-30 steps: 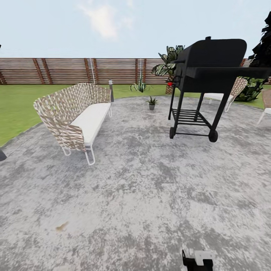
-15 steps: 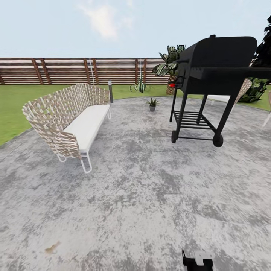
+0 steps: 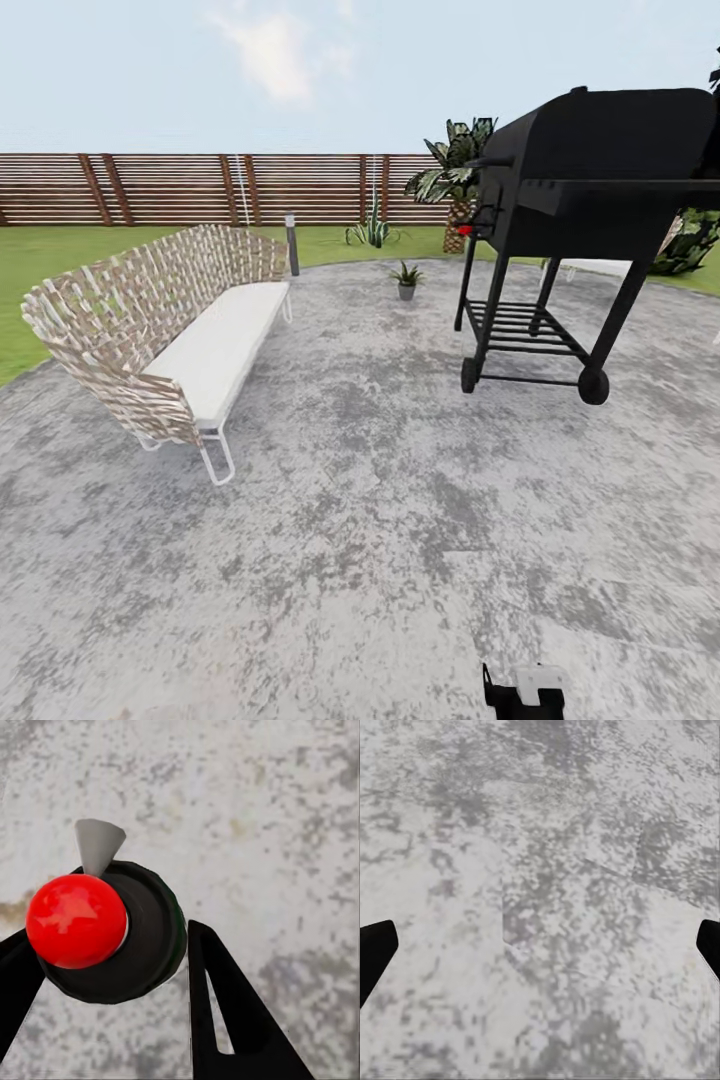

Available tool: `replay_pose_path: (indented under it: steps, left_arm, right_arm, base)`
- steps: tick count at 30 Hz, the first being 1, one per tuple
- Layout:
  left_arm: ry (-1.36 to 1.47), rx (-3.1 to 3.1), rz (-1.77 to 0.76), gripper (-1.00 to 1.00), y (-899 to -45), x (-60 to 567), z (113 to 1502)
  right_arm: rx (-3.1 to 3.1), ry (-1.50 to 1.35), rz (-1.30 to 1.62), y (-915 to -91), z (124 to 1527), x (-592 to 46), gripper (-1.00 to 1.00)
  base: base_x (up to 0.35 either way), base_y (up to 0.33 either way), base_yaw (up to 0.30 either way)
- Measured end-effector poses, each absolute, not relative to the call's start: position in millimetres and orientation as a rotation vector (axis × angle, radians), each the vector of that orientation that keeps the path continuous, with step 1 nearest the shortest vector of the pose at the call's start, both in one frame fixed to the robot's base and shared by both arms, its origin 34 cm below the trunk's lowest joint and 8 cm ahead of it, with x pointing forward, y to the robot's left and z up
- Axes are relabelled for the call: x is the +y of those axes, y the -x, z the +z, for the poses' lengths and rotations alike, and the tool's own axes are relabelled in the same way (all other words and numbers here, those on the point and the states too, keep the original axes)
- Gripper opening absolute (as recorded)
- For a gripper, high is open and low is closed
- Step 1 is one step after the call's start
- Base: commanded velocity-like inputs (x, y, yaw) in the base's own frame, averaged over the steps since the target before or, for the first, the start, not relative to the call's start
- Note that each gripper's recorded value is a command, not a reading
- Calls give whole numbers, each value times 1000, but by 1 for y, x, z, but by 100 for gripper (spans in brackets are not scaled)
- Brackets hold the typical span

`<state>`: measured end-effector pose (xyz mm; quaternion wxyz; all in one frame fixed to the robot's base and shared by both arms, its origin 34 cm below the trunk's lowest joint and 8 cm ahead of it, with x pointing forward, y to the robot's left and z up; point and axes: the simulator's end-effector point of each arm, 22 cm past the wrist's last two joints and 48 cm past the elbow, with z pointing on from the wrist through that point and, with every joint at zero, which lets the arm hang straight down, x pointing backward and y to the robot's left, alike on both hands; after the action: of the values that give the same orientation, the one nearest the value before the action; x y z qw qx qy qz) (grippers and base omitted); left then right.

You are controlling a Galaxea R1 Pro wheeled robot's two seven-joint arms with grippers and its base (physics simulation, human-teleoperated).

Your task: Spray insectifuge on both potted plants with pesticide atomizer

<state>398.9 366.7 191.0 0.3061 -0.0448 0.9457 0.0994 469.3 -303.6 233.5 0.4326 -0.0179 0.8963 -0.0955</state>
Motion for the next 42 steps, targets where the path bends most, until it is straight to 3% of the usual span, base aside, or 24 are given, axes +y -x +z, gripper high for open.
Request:
replay_pose_path:
  steps: [42]
  left_arm:
    - [118, 2502, 263, -100, -399, 367, 191]
  right_arm:
    - [2234, 46, -240, -469, 234, -305, 100]
  base:
    - [340, 0, 0]
